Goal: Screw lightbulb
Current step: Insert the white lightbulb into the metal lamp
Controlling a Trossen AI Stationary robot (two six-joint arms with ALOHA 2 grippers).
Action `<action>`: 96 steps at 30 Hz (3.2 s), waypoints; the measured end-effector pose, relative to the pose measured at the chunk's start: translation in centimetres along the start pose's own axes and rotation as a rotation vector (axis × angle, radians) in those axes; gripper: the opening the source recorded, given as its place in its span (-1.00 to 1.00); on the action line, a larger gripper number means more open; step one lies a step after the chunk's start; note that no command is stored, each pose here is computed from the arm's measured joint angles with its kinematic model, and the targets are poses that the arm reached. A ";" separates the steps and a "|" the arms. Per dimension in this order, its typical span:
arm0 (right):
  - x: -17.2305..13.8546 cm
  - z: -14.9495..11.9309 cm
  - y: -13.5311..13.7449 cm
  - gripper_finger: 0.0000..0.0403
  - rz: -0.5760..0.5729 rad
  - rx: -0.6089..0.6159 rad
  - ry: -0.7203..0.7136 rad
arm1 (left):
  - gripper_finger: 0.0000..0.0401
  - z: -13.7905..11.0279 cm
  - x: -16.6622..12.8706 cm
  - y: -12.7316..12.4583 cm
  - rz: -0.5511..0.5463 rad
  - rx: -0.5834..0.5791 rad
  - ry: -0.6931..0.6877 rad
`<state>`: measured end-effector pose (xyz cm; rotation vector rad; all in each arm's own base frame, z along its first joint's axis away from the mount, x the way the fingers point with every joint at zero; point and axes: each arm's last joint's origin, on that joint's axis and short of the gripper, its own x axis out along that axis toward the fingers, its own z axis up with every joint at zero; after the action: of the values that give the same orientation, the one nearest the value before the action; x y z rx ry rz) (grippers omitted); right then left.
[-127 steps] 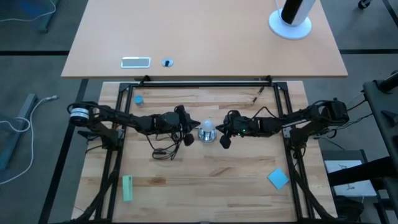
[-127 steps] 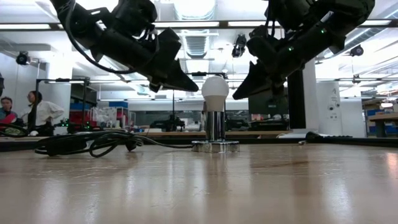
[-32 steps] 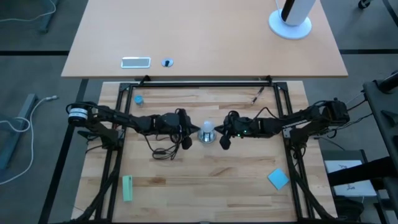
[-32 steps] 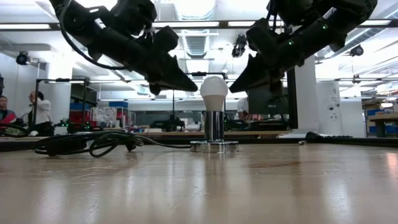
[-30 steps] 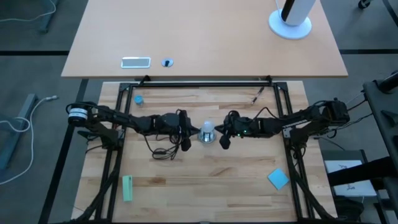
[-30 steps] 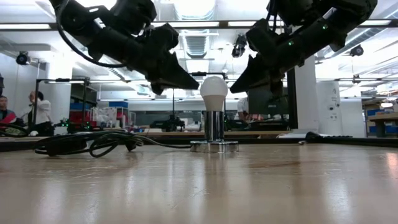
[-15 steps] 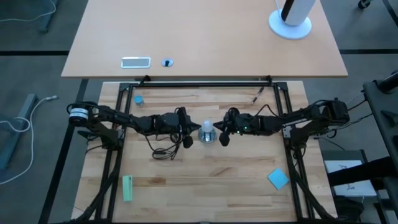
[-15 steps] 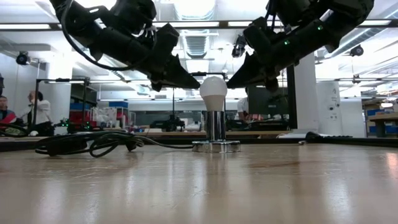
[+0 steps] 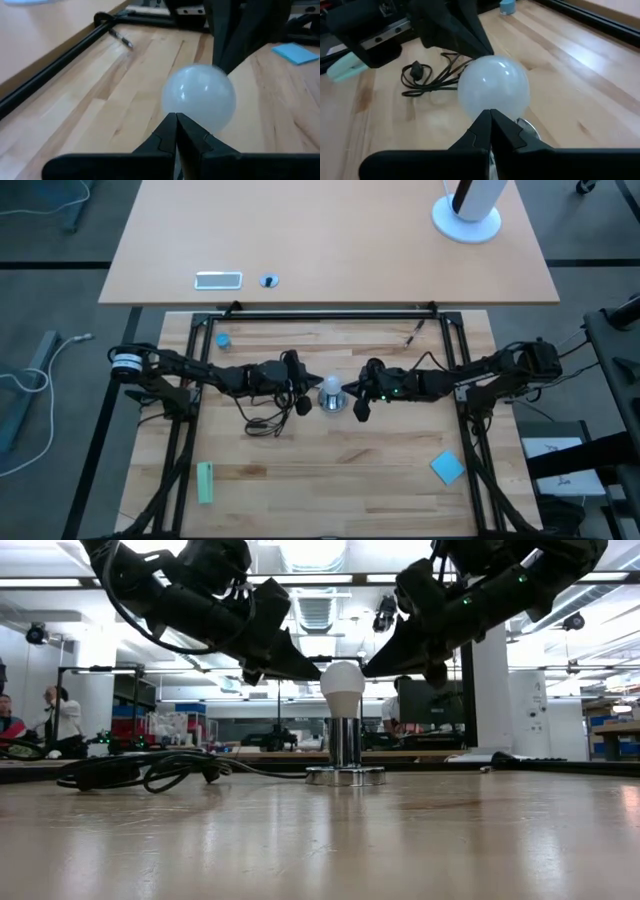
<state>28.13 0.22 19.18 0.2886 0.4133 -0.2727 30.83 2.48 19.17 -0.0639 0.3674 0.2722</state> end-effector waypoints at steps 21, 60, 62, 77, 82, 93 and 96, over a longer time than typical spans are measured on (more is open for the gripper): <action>0.1 0.2 -0.9 -1.00 -0.068 -0.021 -0.012 | -1.00 -0.5 0.4 -0.6 -0.113 0.010 0.015; 0.0 0.1 -0.3 -1.00 -0.045 -0.018 -0.012 | -1.00 -0.2 0.0 -0.7 -0.117 0.010 0.021; 0.0 0.0 -0.2 -1.00 -0.025 -0.015 -0.003 | -1.00 -0.2 0.0 -0.6 -0.109 0.009 0.020; -0.2 -0.2 0.7 -1.00 0.040 -0.023 0.012 | -1.00 -0.4 -0.1 -0.4 -0.053 0.006 0.043; -0.2 -0.4 0.6 -1.00 0.029 -0.008 0.034 | -1.00 -0.4 -1.0 -0.3 -0.052 -0.001 0.105; 0.0 -0.4 -0.5 -1.00 -0.119 -0.030 0.016 | -1.00 0.3 -1.1 -0.7 -0.170 0.010 0.051; 0.0 -0.3 -0.6 -1.00 -0.119 -0.030 0.013 | -1.00 0.1 -0.8 -0.7 -0.142 0.010 0.042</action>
<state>27.83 -0.20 18.75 0.2368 0.4475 -0.3813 30.35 1.63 19.61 -0.0859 0.4039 0.1285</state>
